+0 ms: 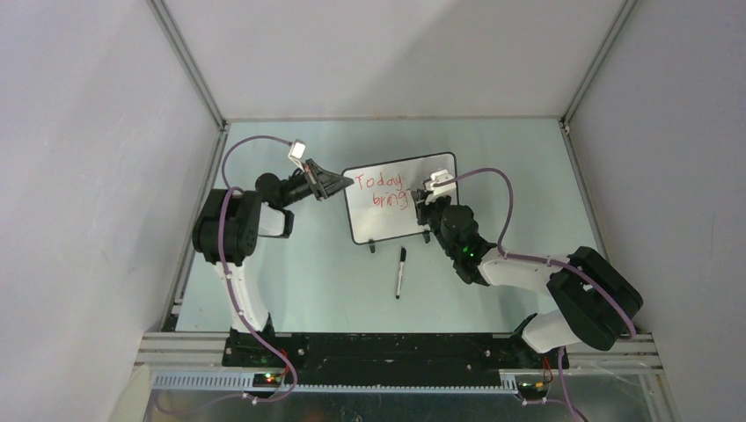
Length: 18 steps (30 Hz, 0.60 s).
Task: Write a sentence on the whiteboard
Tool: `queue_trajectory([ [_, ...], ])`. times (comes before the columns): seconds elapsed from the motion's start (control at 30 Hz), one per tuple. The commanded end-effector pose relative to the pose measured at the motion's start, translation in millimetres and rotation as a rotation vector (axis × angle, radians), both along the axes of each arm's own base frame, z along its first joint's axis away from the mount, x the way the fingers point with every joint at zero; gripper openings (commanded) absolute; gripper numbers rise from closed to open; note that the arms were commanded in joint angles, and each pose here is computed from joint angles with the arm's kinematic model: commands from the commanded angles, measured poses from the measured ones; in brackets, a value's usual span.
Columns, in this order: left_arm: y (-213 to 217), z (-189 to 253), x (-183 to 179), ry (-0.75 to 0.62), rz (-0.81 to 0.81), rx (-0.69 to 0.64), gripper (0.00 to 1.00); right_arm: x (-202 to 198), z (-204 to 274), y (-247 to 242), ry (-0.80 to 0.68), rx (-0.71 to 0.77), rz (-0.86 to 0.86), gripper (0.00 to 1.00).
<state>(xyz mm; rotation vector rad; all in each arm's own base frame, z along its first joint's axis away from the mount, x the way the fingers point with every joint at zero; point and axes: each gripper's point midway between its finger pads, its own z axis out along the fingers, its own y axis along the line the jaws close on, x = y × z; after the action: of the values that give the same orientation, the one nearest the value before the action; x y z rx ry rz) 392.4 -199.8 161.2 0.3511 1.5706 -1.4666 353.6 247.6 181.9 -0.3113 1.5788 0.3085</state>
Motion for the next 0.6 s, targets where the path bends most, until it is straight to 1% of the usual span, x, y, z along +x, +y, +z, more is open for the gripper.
queue_trajectory([
  [0.0, 0.8, 11.7, -2.6, -0.109, -0.01, 0.019, 0.0, 1.7, 11.6, 3.9, 0.001, 0.023, 0.008, 0.0],
  [0.57, 0.9, 12.2, -2.8, -0.111, -0.011, 0.02, 0.0, -0.2, 10.2, -13.3, 0.001, 0.0, -0.069, 0.0],
])
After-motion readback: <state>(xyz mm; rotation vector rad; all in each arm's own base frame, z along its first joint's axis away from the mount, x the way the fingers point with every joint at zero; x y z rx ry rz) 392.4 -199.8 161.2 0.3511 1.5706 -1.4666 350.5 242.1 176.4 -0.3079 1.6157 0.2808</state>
